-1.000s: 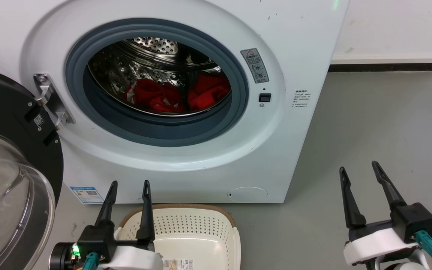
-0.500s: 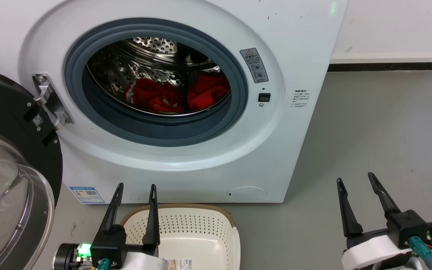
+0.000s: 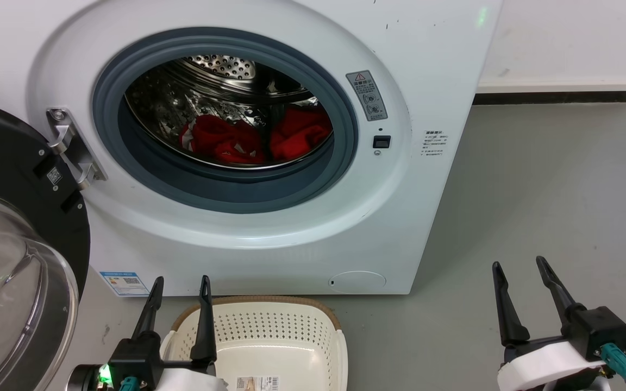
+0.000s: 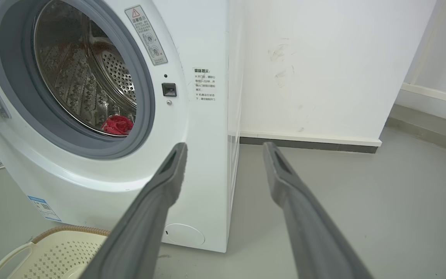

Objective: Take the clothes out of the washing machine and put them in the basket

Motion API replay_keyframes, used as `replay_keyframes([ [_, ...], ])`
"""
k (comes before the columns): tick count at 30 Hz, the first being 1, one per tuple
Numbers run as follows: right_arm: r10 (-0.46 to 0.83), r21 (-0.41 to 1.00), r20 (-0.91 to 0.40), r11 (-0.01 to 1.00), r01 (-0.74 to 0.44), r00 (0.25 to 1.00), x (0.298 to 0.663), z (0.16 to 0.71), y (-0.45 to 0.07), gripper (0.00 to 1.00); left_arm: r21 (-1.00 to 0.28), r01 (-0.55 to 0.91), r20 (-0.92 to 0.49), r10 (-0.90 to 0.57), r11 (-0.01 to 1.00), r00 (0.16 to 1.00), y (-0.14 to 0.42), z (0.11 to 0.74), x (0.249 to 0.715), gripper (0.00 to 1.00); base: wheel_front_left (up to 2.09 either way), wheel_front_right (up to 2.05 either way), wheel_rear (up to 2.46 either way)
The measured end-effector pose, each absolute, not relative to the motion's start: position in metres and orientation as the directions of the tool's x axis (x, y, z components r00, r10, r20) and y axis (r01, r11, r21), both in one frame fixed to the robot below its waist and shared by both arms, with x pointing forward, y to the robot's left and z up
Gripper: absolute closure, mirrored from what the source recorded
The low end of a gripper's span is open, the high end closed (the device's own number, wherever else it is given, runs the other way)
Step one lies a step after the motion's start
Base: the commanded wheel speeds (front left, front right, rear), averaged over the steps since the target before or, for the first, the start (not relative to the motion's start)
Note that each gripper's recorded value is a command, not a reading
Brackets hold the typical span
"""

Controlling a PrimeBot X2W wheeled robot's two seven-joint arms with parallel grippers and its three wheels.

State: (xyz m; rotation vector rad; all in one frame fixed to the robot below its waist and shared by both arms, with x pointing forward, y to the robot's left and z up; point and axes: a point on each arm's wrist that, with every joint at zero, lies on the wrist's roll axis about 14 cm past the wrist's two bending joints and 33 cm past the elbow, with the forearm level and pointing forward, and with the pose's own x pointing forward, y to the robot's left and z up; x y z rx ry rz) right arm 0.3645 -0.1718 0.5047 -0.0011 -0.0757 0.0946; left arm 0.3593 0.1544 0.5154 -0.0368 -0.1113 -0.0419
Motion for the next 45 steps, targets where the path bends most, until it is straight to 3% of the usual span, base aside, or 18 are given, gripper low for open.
replay_keyframes([
  [27,0.033,0.056,0.063,0.998,-0.037,0.997,0.368,0.500,-0.189,0.00,-0.042,0.123,0.043,-0.121,0.992,0.992,0.135,0.492,0.379,0.00,0.00,0.00,0.00],
  [32,0.032,0.097,0.055,0.995,-0.037,0.998,0.386,0.495,-0.188,0.00,-0.008,0.191,0.014,-0.191,0.982,0.982,0.130,0.477,0.417,0.00,0.00,0.00,0.00],
  [36,0.023,0.131,0.043,0.991,-0.029,0.999,0.406,0.487,-0.191,0.00,0.060,0.231,0.073,-0.235,0.971,0.969,0.134,0.488,0.475,0.00,0.00,0.00,0.00],
  [40,-0.019,0.165,-0.033,0.986,0.024,0.999,0.413,0.458,-0.203,0.00,0.128,0.269,0.044,-0.276,0.955,0.960,0.138,0.467,0.525,0.00,0.00,0.00,0.00],
  [44,-0.027,0.176,-0.092,0.983,0.042,0.995,0.423,0.433,-0.206,0.00,0.162,0.293,-0.006,-0.296,0.942,0.955,0.139,0.449,0.586,0.00,0.00,0.00,0.00],
  [45,-0.024,0.176,-0.130,0.983,0.047,0.991,0.428,0.416,-0.206,0.00,0.232,0.321,-0.086,-0.310,0.918,0.947,0.140,0.437,0.631,0.00,0.00,0.00,0.00],
])
